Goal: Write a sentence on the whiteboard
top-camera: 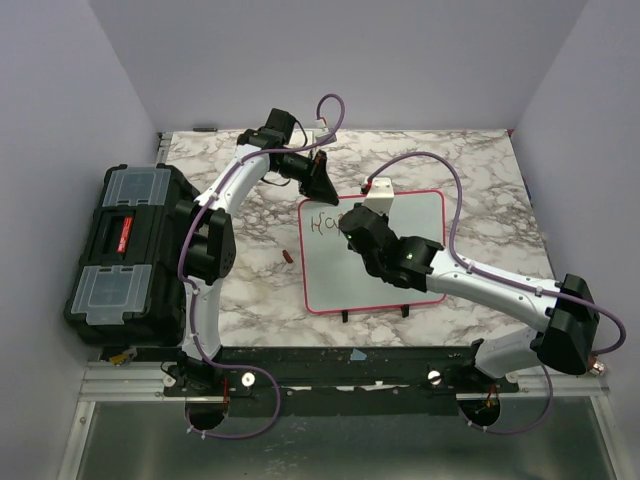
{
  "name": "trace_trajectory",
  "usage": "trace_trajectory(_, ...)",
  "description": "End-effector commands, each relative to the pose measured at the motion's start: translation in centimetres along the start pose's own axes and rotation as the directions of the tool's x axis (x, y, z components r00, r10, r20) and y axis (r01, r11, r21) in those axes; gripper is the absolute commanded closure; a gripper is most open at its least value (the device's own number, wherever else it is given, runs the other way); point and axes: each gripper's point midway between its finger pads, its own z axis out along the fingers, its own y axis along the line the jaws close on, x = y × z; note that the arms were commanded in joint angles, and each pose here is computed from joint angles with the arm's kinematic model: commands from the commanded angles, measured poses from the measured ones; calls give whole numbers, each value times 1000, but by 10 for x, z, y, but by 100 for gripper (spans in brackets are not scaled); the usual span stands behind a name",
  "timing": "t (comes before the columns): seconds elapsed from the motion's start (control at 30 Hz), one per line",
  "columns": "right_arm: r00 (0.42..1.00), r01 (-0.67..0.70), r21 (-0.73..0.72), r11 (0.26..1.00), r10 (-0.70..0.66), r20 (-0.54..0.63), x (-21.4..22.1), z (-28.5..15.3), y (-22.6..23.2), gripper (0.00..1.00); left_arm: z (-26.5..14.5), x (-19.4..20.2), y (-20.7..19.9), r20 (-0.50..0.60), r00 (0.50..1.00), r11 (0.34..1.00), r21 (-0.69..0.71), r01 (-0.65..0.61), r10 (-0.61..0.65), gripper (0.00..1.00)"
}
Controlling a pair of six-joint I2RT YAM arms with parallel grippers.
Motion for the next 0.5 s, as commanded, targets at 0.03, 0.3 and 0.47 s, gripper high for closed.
trace_trajectory(0.03,1000,-4,36,999,4,13,-5,3,-5,99,-9,-23,-19,54,992,993,27,-115,113,100)
trace_trajectory(0.3,999,1,26,1000,0,-42,10,0,-9,99,-9,-23,-18,54,992,993,26,-113,112,100)
trace_trajectory(0.47,997,-11,12,1000,12,-76,23,-4,-13,99,-9,-23,-18,54,992,993,26,-112,111,100)
